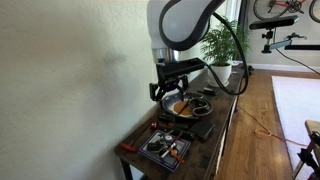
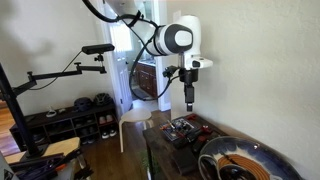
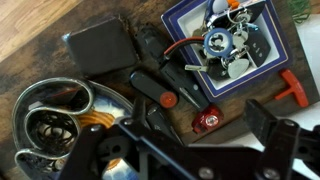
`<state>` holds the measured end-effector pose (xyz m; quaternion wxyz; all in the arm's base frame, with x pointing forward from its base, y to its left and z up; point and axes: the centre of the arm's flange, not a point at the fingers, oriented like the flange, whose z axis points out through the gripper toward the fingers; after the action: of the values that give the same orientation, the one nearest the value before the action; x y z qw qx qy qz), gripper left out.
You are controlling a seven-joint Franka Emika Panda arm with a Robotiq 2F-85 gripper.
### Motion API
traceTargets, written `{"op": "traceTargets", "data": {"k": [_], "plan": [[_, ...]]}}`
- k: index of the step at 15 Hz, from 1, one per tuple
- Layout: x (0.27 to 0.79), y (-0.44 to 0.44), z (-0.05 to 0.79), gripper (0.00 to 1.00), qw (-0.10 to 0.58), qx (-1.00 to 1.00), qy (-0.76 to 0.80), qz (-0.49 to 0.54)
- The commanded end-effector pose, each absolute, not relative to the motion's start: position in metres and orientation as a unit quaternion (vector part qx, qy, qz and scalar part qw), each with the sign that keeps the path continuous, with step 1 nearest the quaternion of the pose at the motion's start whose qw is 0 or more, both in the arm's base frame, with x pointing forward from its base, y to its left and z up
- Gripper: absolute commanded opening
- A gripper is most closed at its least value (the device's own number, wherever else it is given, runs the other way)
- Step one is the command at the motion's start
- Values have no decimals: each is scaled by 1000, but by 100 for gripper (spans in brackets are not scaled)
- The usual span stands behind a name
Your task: Move the red object to the inside of the right bowl
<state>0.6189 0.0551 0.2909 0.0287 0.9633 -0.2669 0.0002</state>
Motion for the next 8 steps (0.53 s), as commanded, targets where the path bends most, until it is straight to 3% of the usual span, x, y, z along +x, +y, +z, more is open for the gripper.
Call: {"op": "traceTargets", "data": {"k": [1, 8], "plan": [[619, 55, 291, 100, 29, 963, -267, 0], [627, 50, 281, 100, -4, 953, -303, -7]]}}
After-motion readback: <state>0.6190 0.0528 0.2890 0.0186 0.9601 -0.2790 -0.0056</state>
